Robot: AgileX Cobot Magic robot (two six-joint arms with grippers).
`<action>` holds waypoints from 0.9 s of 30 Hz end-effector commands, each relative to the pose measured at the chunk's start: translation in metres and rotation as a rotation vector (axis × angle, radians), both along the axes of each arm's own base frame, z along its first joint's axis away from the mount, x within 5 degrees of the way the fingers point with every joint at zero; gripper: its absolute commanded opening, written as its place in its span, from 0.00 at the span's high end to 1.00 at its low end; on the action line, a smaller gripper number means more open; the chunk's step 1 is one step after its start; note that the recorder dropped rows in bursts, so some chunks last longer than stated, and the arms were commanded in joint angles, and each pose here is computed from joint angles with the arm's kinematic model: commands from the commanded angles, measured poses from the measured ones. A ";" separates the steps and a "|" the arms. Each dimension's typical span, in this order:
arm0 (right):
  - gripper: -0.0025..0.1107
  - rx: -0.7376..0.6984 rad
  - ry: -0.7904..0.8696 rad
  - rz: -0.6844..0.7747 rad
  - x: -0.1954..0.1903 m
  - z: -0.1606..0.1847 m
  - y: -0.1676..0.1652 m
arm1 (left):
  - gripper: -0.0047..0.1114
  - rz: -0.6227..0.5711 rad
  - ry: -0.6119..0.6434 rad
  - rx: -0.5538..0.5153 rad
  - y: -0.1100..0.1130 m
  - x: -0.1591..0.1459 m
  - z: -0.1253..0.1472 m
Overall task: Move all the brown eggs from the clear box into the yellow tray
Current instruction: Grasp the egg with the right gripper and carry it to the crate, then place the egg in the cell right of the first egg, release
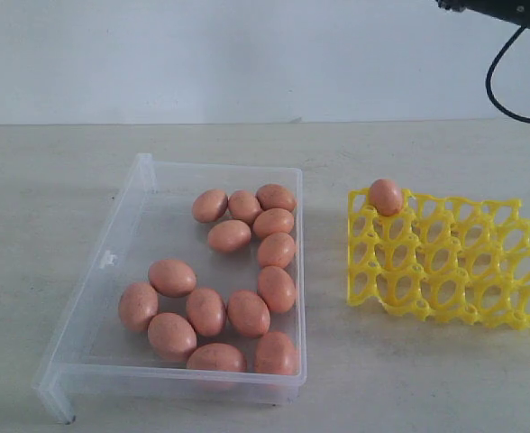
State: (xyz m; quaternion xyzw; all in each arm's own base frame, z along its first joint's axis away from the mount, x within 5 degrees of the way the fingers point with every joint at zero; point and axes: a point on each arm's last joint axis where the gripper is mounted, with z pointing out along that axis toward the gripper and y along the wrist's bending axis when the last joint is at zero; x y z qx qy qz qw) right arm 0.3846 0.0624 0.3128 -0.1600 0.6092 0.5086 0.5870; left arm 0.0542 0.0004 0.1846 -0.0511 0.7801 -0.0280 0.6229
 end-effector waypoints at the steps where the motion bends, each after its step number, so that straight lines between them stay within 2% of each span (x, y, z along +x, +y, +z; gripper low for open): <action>1: 0.98 0.156 0.155 -0.108 0.020 -0.048 -0.031 | 1.00 -0.002 -0.008 -0.002 0.000 0.000 0.001; 2: 0.98 0.118 0.231 -0.108 0.026 -0.074 -0.044 | 1.00 -0.002 -0.008 -0.002 0.000 0.000 0.001; 4: 0.98 0.029 0.317 -0.071 0.025 -0.102 -0.058 | 1.00 -0.002 -0.008 -0.002 0.000 0.000 0.001; 8: 0.98 -0.254 0.331 0.101 0.010 -0.128 -0.051 | 1.00 -0.002 -0.008 -0.002 0.000 0.000 0.001; 10: 0.98 -0.366 0.350 0.064 0.011 -0.137 -0.054 | 1.00 -0.002 -0.008 -0.002 0.000 0.000 0.001; 16: 0.98 -0.486 0.393 -0.081 0.019 -0.149 -0.065 | 1.00 -0.002 -0.008 -0.002 0.000 0.000 0.001; 19: 0.98 -0.546 0.394 -0.092 0.019 -0.153 -0.067 | 1.00 -0.002 -0.008 -0.002 0.000 0.000 0.001; 27: 0.98 -0.592 0.404 -0.068 0.017 -0.159 -0.067 | 1.00 -0.002 -0.008 -0.002 0.000 0.000 0.001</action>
